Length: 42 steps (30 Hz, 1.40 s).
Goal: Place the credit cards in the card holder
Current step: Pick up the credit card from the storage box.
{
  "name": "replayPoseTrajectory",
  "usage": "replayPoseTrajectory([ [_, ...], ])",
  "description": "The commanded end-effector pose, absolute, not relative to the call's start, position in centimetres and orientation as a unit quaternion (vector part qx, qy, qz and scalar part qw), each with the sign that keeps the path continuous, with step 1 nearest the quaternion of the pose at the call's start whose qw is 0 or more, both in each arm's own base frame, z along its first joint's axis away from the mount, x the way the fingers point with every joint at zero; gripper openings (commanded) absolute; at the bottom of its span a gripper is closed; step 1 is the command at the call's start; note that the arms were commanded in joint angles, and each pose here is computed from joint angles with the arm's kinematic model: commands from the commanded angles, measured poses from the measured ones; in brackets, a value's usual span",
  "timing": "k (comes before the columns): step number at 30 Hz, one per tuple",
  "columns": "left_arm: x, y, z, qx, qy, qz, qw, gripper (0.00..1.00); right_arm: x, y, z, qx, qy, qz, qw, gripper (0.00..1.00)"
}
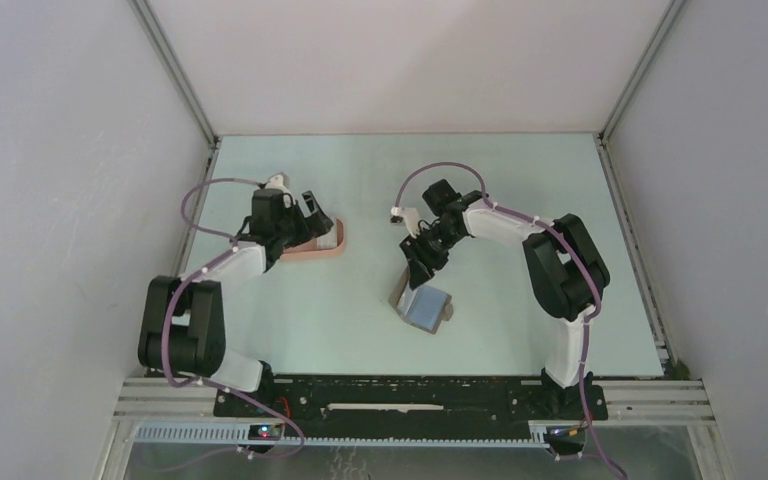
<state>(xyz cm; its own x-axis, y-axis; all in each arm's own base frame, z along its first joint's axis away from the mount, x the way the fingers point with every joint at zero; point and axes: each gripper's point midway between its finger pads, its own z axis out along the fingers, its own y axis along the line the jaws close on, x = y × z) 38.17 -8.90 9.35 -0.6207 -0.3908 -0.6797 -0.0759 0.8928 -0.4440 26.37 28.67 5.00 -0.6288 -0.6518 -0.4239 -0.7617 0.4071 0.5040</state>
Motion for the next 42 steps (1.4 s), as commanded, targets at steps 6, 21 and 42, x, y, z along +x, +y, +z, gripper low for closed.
replayPoseTrajectory([
  [6,40.3,-11.0,9.4,-0.098,0.876,-0.242,0.405,0.87,26.9,29.5,6.3,-0.424,0.826,0.359,0.091,0.53],
  [21,40.2,-11.9,10.2,-0.092,0.869,-0.269,0.404,0.72,26.9,29.5,6.3,-0.424,0.826,0.362,0.087,0.51],
  [42,39.9,-12.2,12.4,-0.084,0.858,-0.283,0.42,0.6,27.2,29.2,6.7,-0.417,0.826,0.368,0.089,0.49],
])
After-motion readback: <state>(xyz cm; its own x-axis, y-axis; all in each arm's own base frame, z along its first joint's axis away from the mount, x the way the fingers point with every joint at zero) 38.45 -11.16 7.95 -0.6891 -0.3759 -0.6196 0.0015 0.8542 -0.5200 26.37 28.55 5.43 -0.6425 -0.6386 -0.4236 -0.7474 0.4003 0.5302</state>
